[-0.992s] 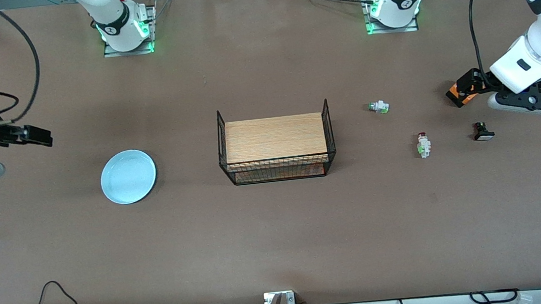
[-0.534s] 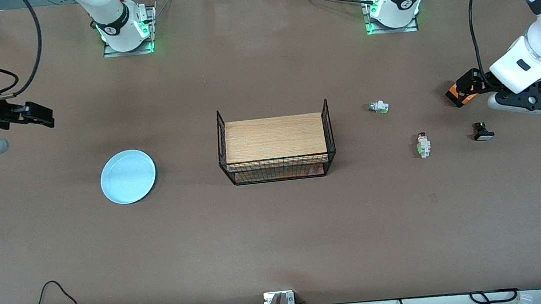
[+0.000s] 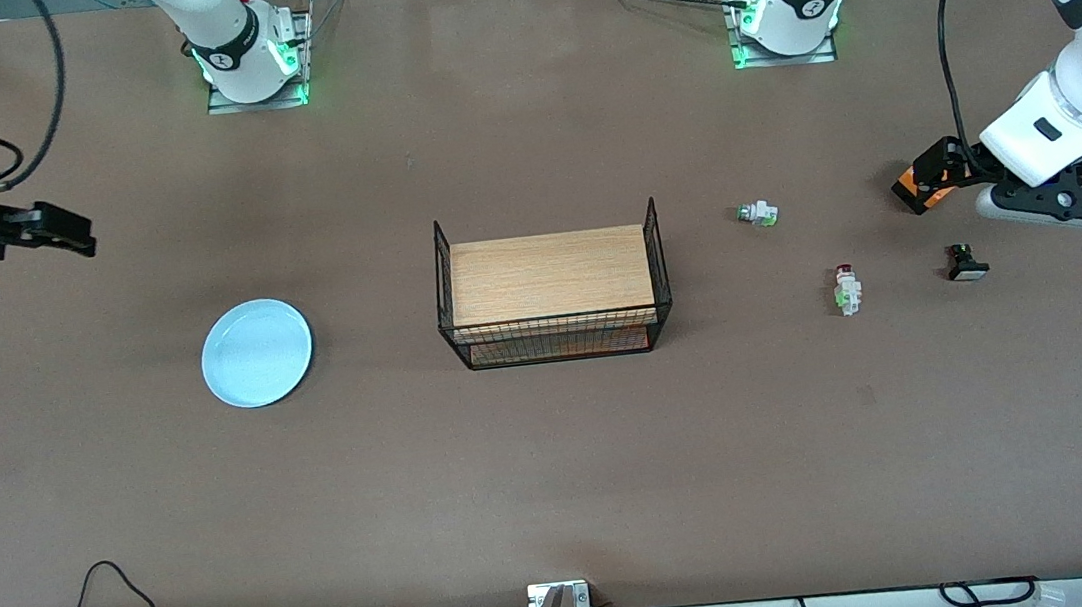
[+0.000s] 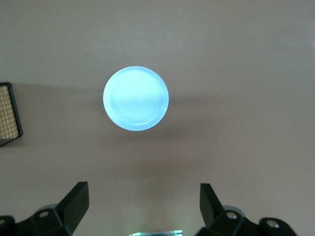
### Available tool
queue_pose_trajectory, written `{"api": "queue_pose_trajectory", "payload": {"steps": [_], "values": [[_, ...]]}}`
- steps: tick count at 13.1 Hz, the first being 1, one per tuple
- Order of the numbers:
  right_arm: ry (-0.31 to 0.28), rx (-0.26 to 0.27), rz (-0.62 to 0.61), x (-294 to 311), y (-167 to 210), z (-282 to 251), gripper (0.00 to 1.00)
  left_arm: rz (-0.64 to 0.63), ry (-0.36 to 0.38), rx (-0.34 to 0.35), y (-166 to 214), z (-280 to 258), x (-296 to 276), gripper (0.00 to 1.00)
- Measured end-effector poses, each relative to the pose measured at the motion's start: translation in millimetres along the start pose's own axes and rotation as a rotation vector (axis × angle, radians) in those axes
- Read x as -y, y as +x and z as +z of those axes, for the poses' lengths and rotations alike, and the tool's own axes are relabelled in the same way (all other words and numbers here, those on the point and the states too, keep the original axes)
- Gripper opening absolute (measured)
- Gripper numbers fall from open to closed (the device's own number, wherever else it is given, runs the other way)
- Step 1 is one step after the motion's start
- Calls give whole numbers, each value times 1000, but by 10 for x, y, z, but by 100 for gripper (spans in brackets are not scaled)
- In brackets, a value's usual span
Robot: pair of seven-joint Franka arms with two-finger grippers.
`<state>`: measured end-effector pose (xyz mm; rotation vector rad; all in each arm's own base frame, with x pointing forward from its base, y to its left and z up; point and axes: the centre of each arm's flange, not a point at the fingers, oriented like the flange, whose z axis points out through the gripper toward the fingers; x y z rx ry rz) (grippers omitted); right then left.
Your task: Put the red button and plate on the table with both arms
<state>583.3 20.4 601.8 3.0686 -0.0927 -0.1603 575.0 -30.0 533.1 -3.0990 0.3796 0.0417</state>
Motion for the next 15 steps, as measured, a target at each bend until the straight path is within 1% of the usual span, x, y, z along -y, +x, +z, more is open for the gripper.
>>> {"api": "queue_pose_trajectory", "payload": {"steps": [6,7,10,12,15], "values": [[0,6,2,-7,42,37,100,0,0,0,0,0,0,100],[-1,13,4,-13,40,48,100,1,0,0,0,0,0,100],[-4,56,16,-90,9,99,100,8,1,0,5,-1,-23,100],[1,67,28,-155,11,118,100,22,2,-2,20,-7,-102,100],[4,68,32,-177,15,125,100,30,3,-4,30,-22,-145,100]]}}
